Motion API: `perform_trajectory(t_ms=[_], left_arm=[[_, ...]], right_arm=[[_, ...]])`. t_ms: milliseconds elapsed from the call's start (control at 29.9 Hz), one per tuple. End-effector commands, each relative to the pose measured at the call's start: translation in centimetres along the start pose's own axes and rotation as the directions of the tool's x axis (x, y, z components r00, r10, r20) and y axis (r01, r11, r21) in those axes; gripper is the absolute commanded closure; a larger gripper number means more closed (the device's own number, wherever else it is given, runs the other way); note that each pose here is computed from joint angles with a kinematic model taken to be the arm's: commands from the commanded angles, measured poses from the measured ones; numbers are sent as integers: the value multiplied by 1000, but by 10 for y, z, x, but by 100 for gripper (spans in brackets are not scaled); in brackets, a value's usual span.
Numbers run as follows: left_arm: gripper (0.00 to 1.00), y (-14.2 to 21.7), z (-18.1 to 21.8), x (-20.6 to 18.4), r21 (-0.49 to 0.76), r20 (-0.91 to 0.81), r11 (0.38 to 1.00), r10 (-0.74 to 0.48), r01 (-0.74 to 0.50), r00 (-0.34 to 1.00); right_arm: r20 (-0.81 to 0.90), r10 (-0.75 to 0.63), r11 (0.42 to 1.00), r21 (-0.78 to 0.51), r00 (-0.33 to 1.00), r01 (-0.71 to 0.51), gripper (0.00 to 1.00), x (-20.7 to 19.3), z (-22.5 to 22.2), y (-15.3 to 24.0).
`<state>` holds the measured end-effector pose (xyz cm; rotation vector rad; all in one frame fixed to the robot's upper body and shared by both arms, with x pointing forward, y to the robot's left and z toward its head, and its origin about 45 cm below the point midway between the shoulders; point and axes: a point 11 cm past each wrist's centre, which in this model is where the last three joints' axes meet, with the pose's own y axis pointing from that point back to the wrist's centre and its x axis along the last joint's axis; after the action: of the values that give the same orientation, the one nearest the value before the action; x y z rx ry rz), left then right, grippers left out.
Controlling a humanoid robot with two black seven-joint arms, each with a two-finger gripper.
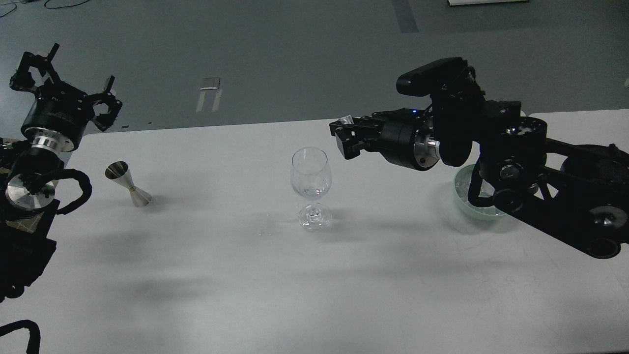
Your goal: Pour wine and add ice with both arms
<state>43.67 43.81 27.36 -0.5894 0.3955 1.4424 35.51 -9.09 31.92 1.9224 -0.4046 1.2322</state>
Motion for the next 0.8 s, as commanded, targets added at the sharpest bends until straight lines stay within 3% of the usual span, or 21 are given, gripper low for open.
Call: perform_trajectory(t_ms=[0, 635, 702, 769], left_arm=[[2, 0, 1, 0, -1, 1, 1000, -1, 1, 1000], [2, 0, 3, 0, -4, -1, 1000, -3, 3, 1000], [2, 1, 3, 1, -4, 1, 1000, -2, 2, 1000], [2, 1, 4, 1, -5, 2, 1000, 0, 0, 1000]], right_arm=[[-6, 9, 1000, 27, 1000, -9, 74, 5, -16, -8], [47, -47, 999, 9, 998, 47, 74, -14, -24, -39], [51, -50, 999, 14, 997, 49, 73, -15, -26, -40], [55, -51, 998, 26, 997, 50, 64, -15, -33, -43]])
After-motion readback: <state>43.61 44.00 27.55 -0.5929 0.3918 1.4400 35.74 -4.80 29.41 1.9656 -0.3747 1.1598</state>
